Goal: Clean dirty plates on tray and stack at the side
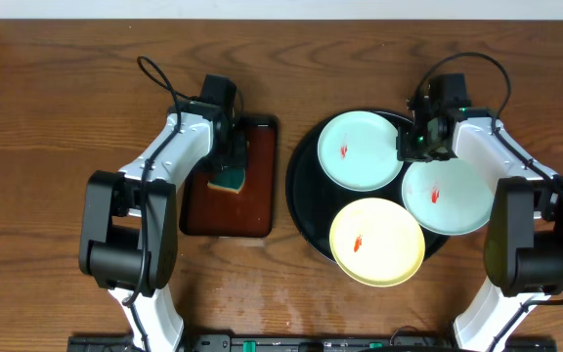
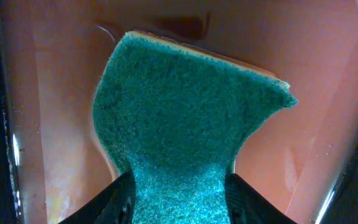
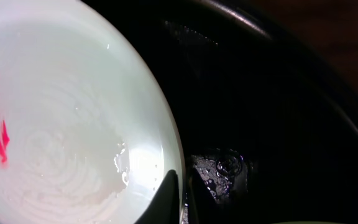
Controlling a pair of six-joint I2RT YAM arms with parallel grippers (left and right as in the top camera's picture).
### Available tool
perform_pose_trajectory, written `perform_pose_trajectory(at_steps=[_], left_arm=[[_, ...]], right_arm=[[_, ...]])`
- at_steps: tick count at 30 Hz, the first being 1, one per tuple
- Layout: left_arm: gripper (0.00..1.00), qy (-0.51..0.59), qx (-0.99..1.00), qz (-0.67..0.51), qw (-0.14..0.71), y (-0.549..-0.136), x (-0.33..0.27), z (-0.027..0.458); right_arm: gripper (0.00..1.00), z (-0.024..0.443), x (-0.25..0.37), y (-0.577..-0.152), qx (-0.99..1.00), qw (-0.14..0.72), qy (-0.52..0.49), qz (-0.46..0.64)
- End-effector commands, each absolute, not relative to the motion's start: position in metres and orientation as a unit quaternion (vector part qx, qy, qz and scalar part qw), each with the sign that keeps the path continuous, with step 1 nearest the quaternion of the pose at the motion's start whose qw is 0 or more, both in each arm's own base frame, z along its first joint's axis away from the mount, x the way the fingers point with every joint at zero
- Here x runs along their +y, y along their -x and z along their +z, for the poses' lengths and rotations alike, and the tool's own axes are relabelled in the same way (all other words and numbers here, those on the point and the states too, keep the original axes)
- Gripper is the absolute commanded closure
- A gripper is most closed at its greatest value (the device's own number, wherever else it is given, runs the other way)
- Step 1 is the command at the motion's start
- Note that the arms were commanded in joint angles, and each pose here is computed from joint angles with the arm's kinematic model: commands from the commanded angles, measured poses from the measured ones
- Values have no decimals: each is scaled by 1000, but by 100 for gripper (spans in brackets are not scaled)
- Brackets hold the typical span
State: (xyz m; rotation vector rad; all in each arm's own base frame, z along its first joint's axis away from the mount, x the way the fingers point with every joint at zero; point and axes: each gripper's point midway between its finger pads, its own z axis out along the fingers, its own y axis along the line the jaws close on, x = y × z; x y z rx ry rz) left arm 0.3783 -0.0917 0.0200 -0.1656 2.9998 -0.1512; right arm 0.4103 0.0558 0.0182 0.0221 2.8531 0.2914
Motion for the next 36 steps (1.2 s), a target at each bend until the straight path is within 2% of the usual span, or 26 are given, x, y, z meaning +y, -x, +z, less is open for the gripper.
perform_pose_trajectory(at_steps=[1, 5, 10, 28, 32, 36], left_arm=[[51, 57, 996, -42, 48, -370, -91, 8], [51, 56, 996, -42, 48, -370, -91, 8], [51, 57, 996, -42, 48, -370, -91, 8], [47, 57, 996, -43, 49, -368, -90, 2], [47, 56, 996, -43, 49, -368, -90, 2], [47, 56, 996, -43, 49, -368, -90, 2]], right_arm=[[97, 18, 59, -409, 985, 138, -7, 104], [94, 18, 58, -408, 985, 136, -7, 104], [99, 17, 58, -407, 986, 133, -8, 103], [99, 16, 58, -406, 986, 132, -8, 103], [86, 16, 58, -406, 986, 132, -8, 103], [85, 16, 58, -406, 986, 132, -8, 103]])
